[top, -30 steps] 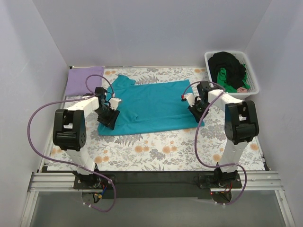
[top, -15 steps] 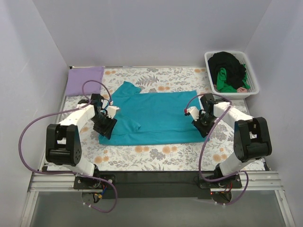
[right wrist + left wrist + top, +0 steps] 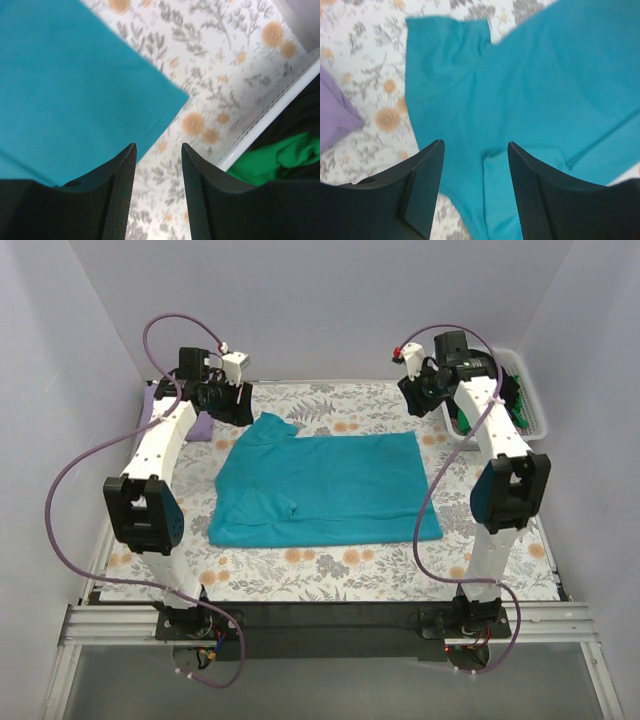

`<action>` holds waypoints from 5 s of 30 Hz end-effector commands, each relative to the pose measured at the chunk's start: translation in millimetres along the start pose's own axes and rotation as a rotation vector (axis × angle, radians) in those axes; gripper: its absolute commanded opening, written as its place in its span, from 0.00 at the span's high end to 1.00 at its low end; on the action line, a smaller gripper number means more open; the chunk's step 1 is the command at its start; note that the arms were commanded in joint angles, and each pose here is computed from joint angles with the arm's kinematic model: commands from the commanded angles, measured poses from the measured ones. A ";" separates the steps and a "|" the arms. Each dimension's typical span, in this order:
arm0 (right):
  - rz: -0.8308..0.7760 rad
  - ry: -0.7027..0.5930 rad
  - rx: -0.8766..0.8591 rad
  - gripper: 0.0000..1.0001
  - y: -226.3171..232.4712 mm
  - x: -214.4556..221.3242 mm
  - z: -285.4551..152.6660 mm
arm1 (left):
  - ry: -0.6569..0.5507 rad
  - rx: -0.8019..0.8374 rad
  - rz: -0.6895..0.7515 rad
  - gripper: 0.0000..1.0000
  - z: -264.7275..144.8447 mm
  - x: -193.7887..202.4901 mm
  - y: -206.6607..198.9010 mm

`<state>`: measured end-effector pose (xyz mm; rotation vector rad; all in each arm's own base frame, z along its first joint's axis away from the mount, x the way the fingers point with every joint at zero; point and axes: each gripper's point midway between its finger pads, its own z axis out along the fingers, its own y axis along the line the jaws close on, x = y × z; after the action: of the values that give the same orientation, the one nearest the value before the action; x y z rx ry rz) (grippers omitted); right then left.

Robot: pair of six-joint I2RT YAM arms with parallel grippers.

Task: Fold and stack the t-shirts
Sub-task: Fold the tshirt

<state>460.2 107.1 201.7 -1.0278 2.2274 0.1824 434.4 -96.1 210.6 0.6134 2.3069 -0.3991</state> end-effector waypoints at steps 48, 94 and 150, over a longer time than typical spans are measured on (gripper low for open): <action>0.287 0.151 -0.075 0.67 -36.6 94.5 169.0 | -0.053 -0.093 -0.331 0.43 194.0 -12.8 92.0; 0.240 0.100 -0.077 0.99 -33.8 72.3 136.6 | -0.095 -0.133 -0.180 1.00 179.7 -48.9 70.7; 0.104 0.112 -0.104 0.99 2.9 102.9 55.8 | -0.074 -0.027 -0.117 1.00 -3.9 55.6 -21.6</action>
<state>442.5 64.9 74.7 -0.9808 2.4563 0.2880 404.4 -99.3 177.2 0.4125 2.2622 -0.4430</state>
